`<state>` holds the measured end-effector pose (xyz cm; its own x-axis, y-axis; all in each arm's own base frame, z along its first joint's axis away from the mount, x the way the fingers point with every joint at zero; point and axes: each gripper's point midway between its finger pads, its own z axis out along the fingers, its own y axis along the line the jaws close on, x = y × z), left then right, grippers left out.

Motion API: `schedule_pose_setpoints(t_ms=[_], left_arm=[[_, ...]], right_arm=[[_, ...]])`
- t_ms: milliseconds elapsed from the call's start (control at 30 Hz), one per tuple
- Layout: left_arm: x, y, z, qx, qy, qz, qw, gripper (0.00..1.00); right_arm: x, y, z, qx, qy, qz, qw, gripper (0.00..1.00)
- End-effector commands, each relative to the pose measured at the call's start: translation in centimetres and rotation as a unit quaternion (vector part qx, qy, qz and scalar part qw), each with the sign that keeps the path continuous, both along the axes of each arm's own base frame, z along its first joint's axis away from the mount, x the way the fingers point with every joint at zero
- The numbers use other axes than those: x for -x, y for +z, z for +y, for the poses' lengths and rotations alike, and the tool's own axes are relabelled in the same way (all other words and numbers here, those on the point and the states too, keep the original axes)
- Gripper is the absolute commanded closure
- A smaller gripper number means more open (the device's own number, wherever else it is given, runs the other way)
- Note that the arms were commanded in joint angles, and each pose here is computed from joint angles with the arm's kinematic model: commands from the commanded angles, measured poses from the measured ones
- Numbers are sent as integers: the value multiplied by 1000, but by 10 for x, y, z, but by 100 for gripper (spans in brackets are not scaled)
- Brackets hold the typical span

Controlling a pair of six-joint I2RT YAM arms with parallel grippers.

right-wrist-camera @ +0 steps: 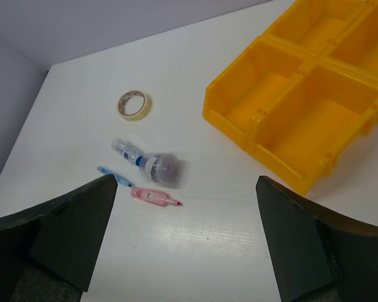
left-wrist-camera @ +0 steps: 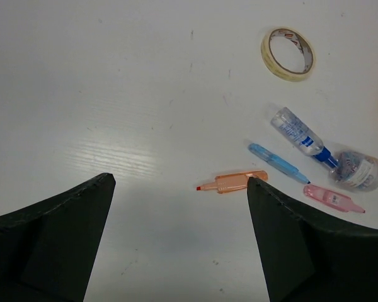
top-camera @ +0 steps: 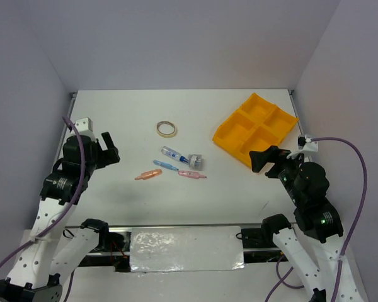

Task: Sort the stationery into containers
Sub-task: Pick up the stationery from the center of the board.

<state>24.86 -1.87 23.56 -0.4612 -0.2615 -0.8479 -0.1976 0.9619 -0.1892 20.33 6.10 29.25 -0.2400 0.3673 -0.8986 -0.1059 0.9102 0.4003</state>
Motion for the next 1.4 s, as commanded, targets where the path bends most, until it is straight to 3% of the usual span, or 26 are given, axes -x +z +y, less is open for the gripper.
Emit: schedule_pose_setpoints(t_ms=[0, 167, 267, 400, 433, 567, 633, 667, 800, 833, 1133, 1167, 1233, 1333, 1367], left_arm=[[-10, 9, -20, 52, -21, -14, 998, 1], [-25, -11, -59, 143, -71, 2, 987, 1], [-48, -38, -80, 184, -62, 33, 980, 1], [-102, -65, -101, 159, -40, 69, 984, 1], [-107, -51, -106, 161, -45, 53, 985, 1], [-160, -98, -115, 86, -7, 121, 989, 1], [-194, -85, -117, 65, 6, 106, 992, 1], [-204, -110, -119, 49, 13, 131, 990, 1], [-249, -120, -124, 21, 34, 141, 989, 10], [-254, -144, -125, 7, 36, 167, 985, 12], [-266, -173, -129, -5, 42, 182, 982, 25], [-268, -174, -131, -3, 38, 184, 982, 32], [-266, -187, -133, -9, 35, 200, 979, 35], [-265, -194, -137, -7, 27, 203, 979, 52], [-262, -200, -136, -8, 27, 208, 978, 52]], right_arm=[[-1, 10, 7, -12, 18, -22, 1000, 0], [-9, -8, 27, -2, 70, 12, 997, 0], [-15, -24, 41, -3, 103, 49, 993, 0], [-17, -38, 56, -11, 140, 78, 987, 0], [-17, -41, 57, -11, 145, 81, 986, 0], [-15, -49, 61, -6, 159, 97, 982, 0], [-13, -48, 63, -9, 163, 97, 982, 0], [-12, -46, 66, -12, 169, 91, 981, 0], [-7, -50, 69, -16, 182, 95, 979, 0], [-6, -52, 69, -15, 182, 97, 978, 0], [-7, -59, 72, -18, 186, 100, 977, 0], [-8, -59, 73, -18, 188, 100, 977, 0], [-8, -58, 74, -19, 191, 99, 976, 0], [-9, -57, 76, -21, 193, 97, 976, 0], [-8, -56, 75, -22, 192, 96, 976, 0]])
